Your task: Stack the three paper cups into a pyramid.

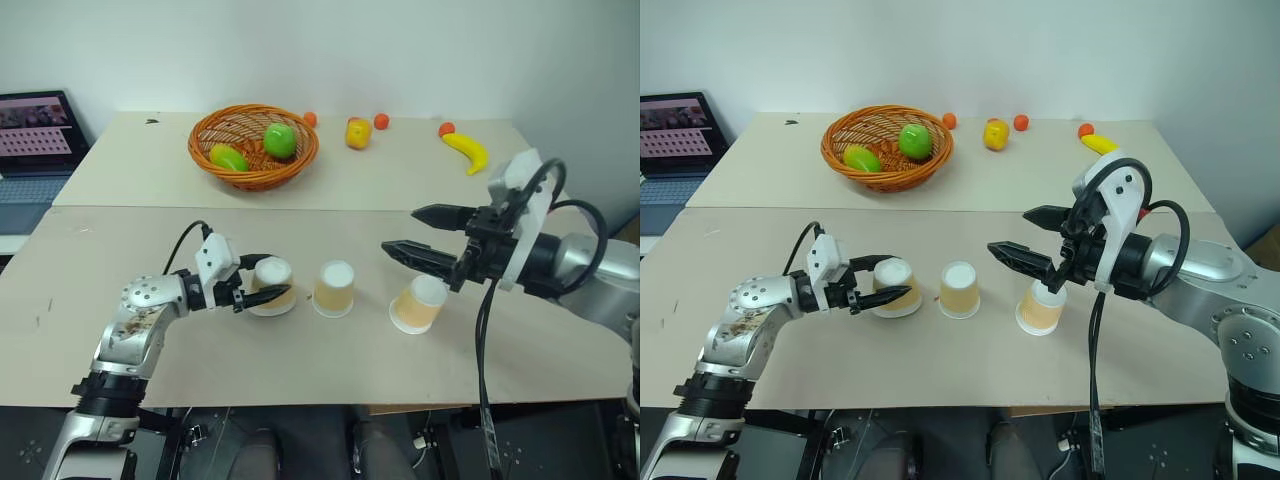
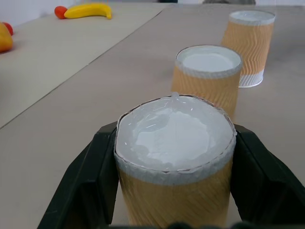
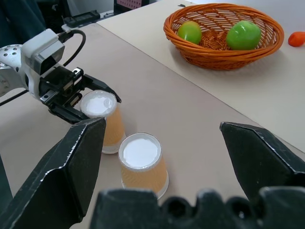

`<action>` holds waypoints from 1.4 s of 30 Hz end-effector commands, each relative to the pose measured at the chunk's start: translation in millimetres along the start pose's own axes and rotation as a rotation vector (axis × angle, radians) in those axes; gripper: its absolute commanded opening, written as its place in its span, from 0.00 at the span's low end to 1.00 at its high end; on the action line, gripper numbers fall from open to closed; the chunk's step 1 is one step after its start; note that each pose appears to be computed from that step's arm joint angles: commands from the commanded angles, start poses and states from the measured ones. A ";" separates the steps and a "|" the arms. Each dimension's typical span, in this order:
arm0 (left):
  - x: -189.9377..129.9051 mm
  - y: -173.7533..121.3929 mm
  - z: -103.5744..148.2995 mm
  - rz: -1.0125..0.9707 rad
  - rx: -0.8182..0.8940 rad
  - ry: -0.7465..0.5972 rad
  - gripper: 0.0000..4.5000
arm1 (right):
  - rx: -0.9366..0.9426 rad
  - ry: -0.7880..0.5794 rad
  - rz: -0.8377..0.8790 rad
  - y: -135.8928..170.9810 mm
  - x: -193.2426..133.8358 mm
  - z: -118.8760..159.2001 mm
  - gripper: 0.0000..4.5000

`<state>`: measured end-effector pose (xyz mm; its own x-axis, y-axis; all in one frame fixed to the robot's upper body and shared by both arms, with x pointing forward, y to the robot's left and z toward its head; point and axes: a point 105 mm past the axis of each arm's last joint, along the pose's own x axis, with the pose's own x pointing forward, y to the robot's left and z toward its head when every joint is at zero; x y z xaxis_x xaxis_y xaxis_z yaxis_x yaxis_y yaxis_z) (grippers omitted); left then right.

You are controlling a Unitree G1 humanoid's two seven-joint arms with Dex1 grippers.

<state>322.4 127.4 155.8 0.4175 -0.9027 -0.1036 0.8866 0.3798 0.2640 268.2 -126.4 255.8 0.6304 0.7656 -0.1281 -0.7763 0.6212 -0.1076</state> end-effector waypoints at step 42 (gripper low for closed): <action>28.7 6.5 20.6 -0.033 -0.059 -0.129 0.98 | -0.062 -0.059 -0.058 1.2 -11.9 18.9 1.00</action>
<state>336.8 106.2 145.2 0.3850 -0.9209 -0.0607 0.9127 0.3701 0.1734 263.2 -129.6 258.4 0.6651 0.7362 -0.1253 -0.7466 0.6529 -0.1277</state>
